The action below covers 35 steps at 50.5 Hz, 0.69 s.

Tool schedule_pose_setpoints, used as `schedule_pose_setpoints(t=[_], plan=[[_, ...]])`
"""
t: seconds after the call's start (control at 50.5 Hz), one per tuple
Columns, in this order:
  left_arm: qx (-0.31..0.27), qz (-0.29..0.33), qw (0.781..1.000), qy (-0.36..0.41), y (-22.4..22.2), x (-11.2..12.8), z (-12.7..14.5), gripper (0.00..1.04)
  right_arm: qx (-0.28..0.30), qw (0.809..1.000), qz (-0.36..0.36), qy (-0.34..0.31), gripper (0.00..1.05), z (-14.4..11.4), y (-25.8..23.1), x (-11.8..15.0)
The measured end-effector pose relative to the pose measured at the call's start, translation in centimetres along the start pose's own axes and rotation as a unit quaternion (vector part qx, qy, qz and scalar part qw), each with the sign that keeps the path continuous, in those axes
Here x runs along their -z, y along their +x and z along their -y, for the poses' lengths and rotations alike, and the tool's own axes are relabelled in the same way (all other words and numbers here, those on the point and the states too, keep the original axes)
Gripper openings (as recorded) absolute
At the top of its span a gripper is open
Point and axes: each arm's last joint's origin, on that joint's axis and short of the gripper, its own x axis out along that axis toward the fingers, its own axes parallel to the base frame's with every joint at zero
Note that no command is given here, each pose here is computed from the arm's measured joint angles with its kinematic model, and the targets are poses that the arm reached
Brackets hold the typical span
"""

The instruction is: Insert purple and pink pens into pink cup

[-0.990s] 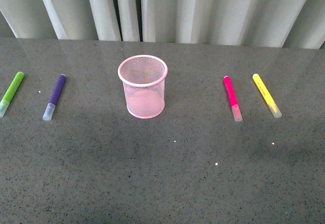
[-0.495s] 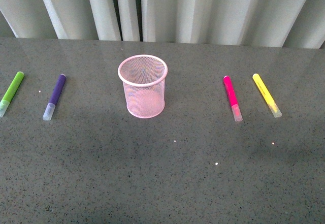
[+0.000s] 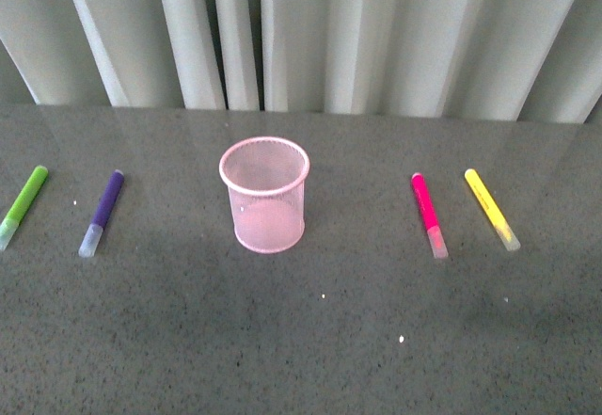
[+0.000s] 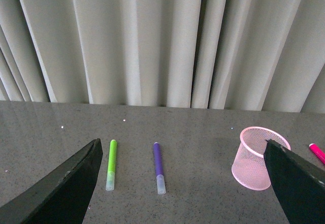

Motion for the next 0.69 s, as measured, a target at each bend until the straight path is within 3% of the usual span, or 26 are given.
schedule_pose_setpoints(t=[0.495, 0.614, 0.693], plan=[[-0.002, -0.001, 1.000, 0.000, 0.0, 0.0, 0.0, 0.98, 0.000, 1.000, 0.000, 0.000, 0.98, 0.0, 0.0, 0.0], [-0.054, -0.122, 0.985, -0.112, 0.6, 0.6, -0.1, 0.98, 0.000, 1.000, 0.000, 0.000, 0.98, 0.0, 0.0, 0.0], [-0.058, -0.142, 0.972, -0.177, 1.4, 0.9, -0.1, 0.98, 0.000, 1.000, 0.000, 0.000, 0.98, 0.0, 0.0, 0.0]])
